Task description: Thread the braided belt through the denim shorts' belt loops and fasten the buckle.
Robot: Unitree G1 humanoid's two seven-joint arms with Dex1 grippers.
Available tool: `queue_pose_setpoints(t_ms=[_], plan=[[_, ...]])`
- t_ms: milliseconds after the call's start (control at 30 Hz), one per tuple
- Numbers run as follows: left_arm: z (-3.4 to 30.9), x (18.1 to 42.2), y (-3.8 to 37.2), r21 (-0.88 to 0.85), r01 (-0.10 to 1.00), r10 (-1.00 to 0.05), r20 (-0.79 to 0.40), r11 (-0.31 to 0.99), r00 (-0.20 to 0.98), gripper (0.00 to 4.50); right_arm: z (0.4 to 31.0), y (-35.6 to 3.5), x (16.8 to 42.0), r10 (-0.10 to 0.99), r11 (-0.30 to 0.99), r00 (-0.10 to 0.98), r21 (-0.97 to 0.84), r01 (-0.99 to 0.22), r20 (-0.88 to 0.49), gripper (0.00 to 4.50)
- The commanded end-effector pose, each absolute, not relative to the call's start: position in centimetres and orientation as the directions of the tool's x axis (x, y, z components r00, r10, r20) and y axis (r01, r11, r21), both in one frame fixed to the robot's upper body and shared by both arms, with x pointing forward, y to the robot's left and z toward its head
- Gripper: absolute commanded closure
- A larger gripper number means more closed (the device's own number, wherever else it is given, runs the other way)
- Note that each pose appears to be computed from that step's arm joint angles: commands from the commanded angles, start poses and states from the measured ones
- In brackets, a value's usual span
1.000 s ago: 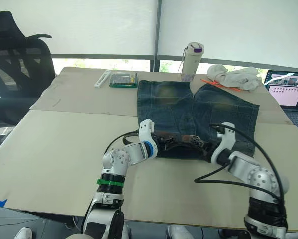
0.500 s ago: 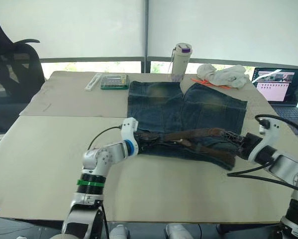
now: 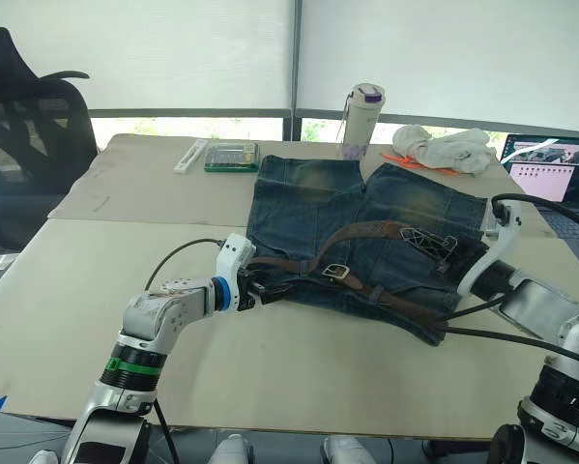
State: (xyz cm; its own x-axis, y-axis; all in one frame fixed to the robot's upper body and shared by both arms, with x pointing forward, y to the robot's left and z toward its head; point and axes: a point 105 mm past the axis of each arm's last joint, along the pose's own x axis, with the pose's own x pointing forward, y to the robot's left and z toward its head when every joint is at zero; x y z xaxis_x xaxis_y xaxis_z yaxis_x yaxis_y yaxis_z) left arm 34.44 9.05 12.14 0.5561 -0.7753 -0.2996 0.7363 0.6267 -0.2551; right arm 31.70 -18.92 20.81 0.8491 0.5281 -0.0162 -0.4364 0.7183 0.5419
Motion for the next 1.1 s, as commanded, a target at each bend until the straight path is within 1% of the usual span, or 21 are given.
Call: queue_pose_setpoints(t_ms=[33, 100, 167, 233, 267, 367, 433, 533, 633, 767, 867, 933, 1000, 1033, 1100], plan=[[14.3, 33.9, 8.6, -0.168, 0.81, -0.822, -0.227, 0.562, 0.523, 0.01, 22.2, -17.7, 31.6, 0.552, 0.69, 0.833, 0.536, -0.486, 0.045, 4.5], [15.1, 32.8, 8.3, -0.113, 0.862, -0.86, -0.212, 0.494, 0.465, 0.01, 22.2, -16.7, 31.7, 0.566, 0.671, 0.823, 0.55, -0.497, 0.053, 4.5], [16.0, 32.2, 8.0, -0.067, 0.892, -0.883, -0.187, 0.448, 0.43, 0.01, 22.2, -15.9, 31.7, 0.579, 0.654, 0.813, 0.562, -0.506, 0.059, 4.5], [17.8, 32.3, 7.6, 0.04, 0.9, -0.892, -0.119, 0.434, 0.435, 0.01, 22.3, -14.9, 31.6, 0.599, 0.63, 0.798, 0.574, -0.522, 0.067, 4.5], [19.0, 32.7, 7.4, 0.13, 0.883, -0.885, -0.066, 0.451, 0.462, 0.01, 22.4, -14.4, 31.6, 0.608, 0.617, 0.791, 0.584, -0.528, 0.072, 4.5], [21.3, 33.9, 7.0, 0.279, 0.807, -0.848, 0.064, 0.521, 0.525, 0.01, 22.5, -13.7, 31.6, 0.623, 0.589, 0.778, 0.606, -0.535, 0.082, 4.5], [22.0, 34.6, 6.7, 0.359, 0.752, -0.825, 0.114, 0.553, 0.553, 0.01, 22.6, -13.2, 31.7, 0.627, 0.575, 0.774, 0.617, -0.536, 0.088, 4.5], [21.9, 35.2, 5.9, 0.509, 0.656, -0.805, 0.139, 0.557, 0.576, 0.01, 23.0, -12.6, 31.9, 0.631, 0.552, 0.769, 0.636, -0.538, 0.103, 4.5], [21.5, 35.3, 4.5, 0.648, 0.562, -0.808, 0.146, 0.514, 0.571, 0.01, 23.2, -12.3, 32.0, 0.631, 0.542, 0.768, 0.646, -0.538, 0.11, 4.5], [22.0, 35.4, 3.0, 0.724, 0.468, -0.803, 0.2, 0.508, 0.562, 0.01, 23.3, -12.0, 32.1, 0.632, 0.535, 0.767, 0.653, -0.536, 0.112, 4.5], [22.0, 35.3, 2.2, 0.788, 0.396, -0.81, 0.209, 0.472, 0.548, 0.01, 23.3, -11.7, 32.2, 0.633, 0.531, 0.766, 0.656, -0.536, 0.113, 4.5], [22.5, 35.3, 1.9, 0.822, 0.33, -0.809, 0.241, 0.464, 0.537, 0.01, 23.2, -11.5, 32.2, 0.634, 0.528, 0.765, 0.659, -0.535, 0.112, 4.5], [23.2, 35.0, 1.6, 0.836, 0.273, -0.804, 0.288, 0.476, 0.52, 0.59, 23.1, -11.3, 32.2, 0.634, 0.527, 0.766, 0.664, -0.531, 0.109, 4.5], [23.3, 34.9, 1.5, 0.842, 0.257, -0.806, 0.298, 0.474, 0.512, 0.85, 23.0, -11.3, 32.2, 0.633, 0.527, 0.766, 0.665, -0.529, 0.108, 4.5], [23.0, 34.7, 1.3, 0.857, 0.243, -0.814, 0.289, 0.455, 0.504, 1.5, 23.0, -11.3, 32.2, 0.63, 0.526, 0.769, 0.668, -0.526, 0.109, 4.5]])
